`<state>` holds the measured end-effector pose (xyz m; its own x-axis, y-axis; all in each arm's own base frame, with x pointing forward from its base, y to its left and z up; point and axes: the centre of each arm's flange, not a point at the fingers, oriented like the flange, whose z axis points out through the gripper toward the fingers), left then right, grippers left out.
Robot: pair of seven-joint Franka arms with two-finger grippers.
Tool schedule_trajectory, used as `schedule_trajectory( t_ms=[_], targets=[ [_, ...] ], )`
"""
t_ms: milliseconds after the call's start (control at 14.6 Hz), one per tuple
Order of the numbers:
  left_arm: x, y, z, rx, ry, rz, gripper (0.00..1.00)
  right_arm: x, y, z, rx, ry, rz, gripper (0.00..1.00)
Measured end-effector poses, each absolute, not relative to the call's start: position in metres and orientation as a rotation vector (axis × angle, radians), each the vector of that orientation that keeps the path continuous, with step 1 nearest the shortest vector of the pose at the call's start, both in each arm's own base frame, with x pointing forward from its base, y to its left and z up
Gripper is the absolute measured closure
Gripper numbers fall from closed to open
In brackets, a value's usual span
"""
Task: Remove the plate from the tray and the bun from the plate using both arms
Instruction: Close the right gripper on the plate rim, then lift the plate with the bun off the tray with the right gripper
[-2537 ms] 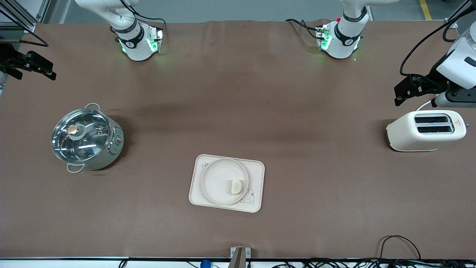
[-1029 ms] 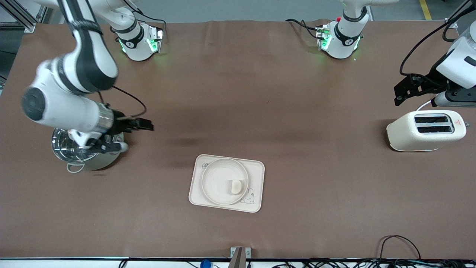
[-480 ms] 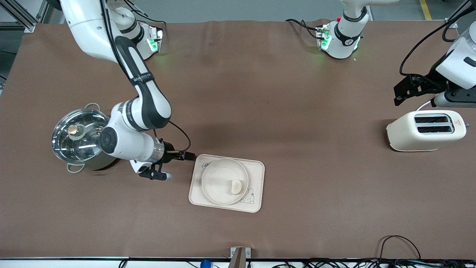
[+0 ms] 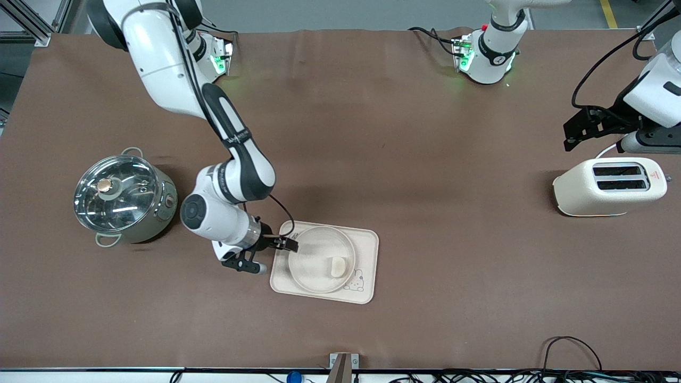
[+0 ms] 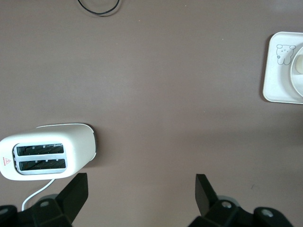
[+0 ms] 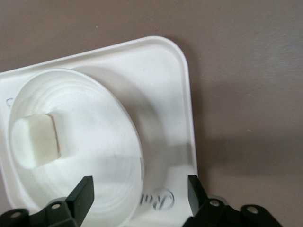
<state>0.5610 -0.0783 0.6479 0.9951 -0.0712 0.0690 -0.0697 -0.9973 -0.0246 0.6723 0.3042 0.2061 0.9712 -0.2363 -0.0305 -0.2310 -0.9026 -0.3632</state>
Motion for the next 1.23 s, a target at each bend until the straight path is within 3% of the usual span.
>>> schedule_trajectory(
  t_ms=[69,480,617,960,1234],
  targets=[
    [0.561,-0.078,0.648,-3.115,0.110,-0.107,0.00,0.674,0.312,0.197,-2.749,0.341,-0.031,0.12],
    [0.560,-0.078,0.647,-3.115,0.110,-0.098,0.00,0.681,0.321,0.178,-2.755,0.339,-0.044,0.74],
    [0.560,-0.078,0.647,-3.115,0.110,-0.097,0.00,0.685,0.315,0.181,-2.752,0.328,-0.058,0.89],
    [0.560,-0.078,0.647,-3.115,0.110,-0.096,0.00,0.694,0.298,0.192,-2.741,0.289,-0.046,0.89],
    [0.560,-0.078,0.647,-3.115,0.110,-0.094,0.00,0.651,0.325,0.208,-2.708,0.244,0.049,0.92]
  ],
)
